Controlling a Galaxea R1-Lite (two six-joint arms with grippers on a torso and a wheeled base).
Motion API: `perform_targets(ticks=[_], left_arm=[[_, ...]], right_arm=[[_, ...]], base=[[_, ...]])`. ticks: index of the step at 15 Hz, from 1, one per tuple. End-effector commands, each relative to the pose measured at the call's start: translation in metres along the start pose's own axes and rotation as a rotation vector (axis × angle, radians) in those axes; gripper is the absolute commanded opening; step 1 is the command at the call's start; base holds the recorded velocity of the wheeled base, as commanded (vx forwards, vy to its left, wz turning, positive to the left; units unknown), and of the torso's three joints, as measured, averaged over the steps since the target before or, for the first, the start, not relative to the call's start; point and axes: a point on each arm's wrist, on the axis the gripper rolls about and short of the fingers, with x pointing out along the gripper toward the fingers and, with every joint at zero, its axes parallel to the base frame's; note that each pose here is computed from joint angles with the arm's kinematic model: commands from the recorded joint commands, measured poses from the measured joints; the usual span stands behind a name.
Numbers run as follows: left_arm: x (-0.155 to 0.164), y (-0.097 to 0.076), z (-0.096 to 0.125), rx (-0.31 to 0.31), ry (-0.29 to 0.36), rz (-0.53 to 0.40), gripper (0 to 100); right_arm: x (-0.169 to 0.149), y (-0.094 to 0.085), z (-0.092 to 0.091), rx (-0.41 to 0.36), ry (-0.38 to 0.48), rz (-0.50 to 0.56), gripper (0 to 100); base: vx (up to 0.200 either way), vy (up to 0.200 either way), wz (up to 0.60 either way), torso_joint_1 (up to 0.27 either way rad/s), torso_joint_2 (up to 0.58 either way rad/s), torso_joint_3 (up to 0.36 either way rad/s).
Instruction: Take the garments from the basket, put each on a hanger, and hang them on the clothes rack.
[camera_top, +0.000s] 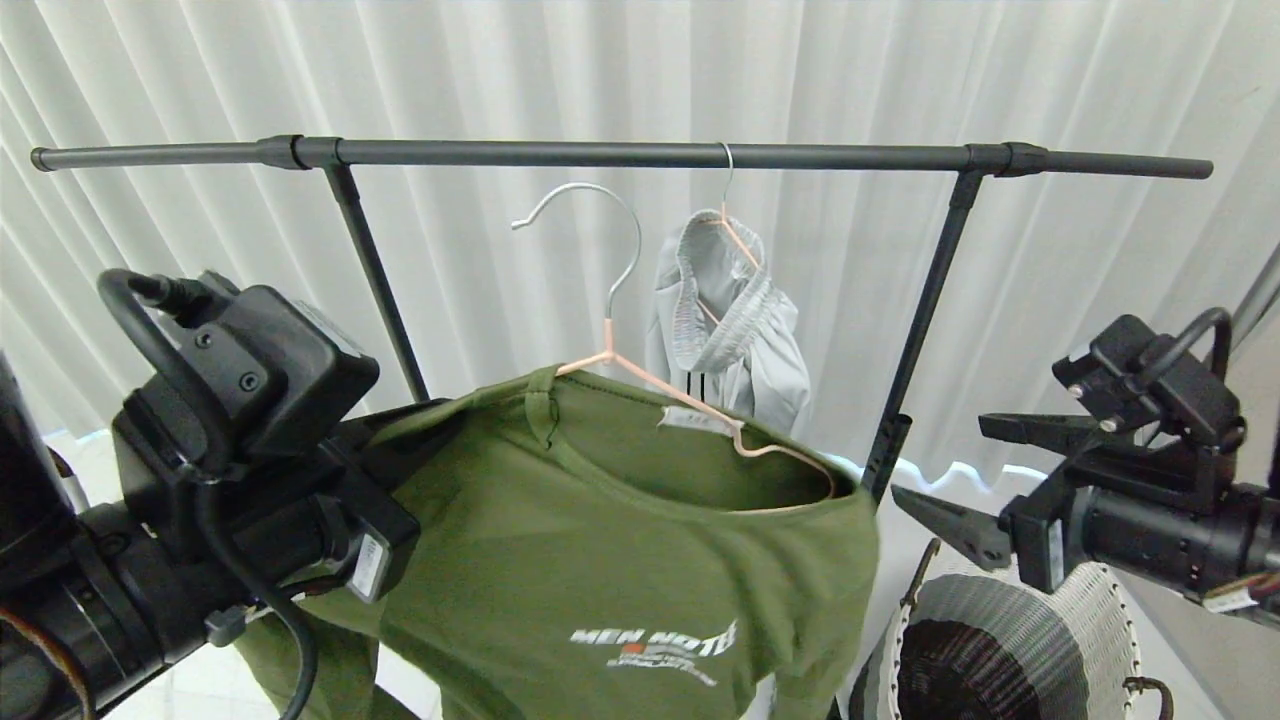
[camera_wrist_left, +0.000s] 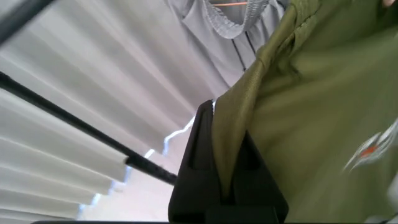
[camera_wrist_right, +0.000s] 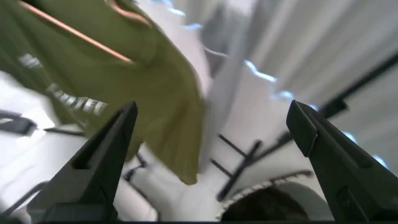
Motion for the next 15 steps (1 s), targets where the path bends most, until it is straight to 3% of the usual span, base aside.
perform_targets(ticks=[1,3,6,9,11,15], left_arm=[[-0.003,-0.008,-0.006,-0.027,-0.007,-0.031,0],[-0.007,-0.013,-0.007,-0.075,-0.062,-0.057,0],[-0.008,-0.014,-0.003,-0.086,-0.157,-0.098,0],[-0.008,-0.015,0.000,-0.072,-0.190,-0.134,0],[-0.008,-0.014,0.003,0.001,-0.227,-0.118,0],[-0.010,-0.015,0.004,0.034,-0.258,-0.152,0]], right_arm=[[-0.034,0.001,0.018,-0.004,-0.088,0.074,100],[-0.036,0.002,0.026,-0.010,-0.080,0.143,100],[-0.030,0.008,0.039,-0.084,-0.074,0.307,100],[-0.012,0.021,0.047,-0.187,-0.060,0.453,100],[-0.003,0.039,0.054,-0.207,-0.041,0.538,100],[0.023,0.048,0.061,-0.208,-0.011,0.585,100]], base=[[0.000,0.000,0.00,0.000,0.00,0.000],[0.000,0.000,0.00,0.000,0.00,0.000],[0.000,0.000,0.00,0.000,0.00,0.000],[0.000,0.000,0.00,0.000,0.00,0.000],[0.000,0.000,0.00,0.000,0.00,0.000],[0.000,0.000,0.00,0.000,0.00,0.000]])
